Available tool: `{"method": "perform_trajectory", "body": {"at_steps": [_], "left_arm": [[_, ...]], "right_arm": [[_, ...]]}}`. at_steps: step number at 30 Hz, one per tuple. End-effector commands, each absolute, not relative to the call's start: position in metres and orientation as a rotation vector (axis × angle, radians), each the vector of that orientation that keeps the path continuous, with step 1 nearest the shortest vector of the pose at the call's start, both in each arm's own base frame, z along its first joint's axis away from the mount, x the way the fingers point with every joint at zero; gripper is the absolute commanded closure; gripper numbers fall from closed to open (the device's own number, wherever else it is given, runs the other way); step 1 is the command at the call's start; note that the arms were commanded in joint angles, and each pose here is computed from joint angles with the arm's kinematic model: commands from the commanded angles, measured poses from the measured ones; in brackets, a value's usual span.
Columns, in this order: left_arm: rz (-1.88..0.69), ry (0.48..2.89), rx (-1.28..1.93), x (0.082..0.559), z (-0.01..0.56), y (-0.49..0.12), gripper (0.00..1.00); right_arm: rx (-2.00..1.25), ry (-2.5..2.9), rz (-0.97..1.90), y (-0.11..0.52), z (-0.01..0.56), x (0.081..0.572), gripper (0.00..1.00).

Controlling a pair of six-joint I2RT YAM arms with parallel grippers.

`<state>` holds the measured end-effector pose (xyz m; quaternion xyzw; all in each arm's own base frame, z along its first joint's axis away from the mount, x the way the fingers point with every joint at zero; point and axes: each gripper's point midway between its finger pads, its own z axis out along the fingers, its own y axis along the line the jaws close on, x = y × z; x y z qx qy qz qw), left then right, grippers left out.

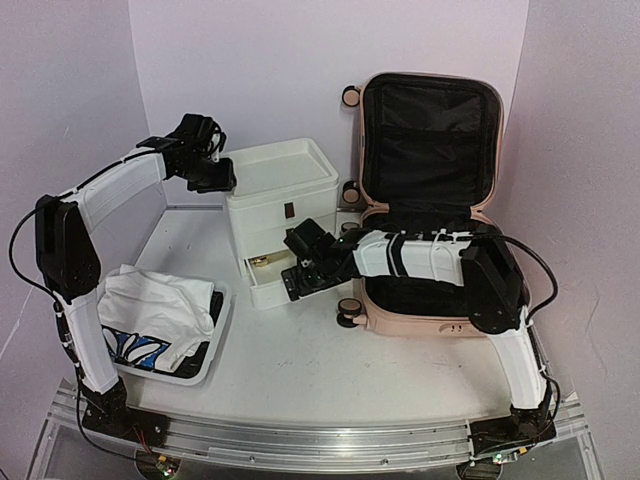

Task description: Open, take out, and arrange the luggage

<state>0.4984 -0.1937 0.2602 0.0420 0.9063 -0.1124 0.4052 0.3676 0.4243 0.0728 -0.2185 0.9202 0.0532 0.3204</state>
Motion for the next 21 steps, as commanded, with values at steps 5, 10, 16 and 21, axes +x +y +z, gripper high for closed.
{"method": "perform_trajectory", "body": {"at_steps": [5,10,16,21], "left_arm": [[-0.270,2.335,0.148,0.486,0.250,-0.194,0.67],[-0.271,2.345,0.168,0.483,0.248,-0.197,0.70],[-0.286,2.363,0.174,0.481,0.242,-0.201,0.73],[-0.285,2.364,0.177,0.478,0.242,-0.203,0.75]], "right_arm": [[-0.447,2.132,0.218,0.472,0.100,0.425,0.02],[-0.420,2.058,0.224,0.482,0.114,0.442,0.02],[-0.375,1.954,0.247,0.495,0.115,0.468,0.02],[-0.331,1.851,0.275,0.505,0.127,0.487,0.02]]}}
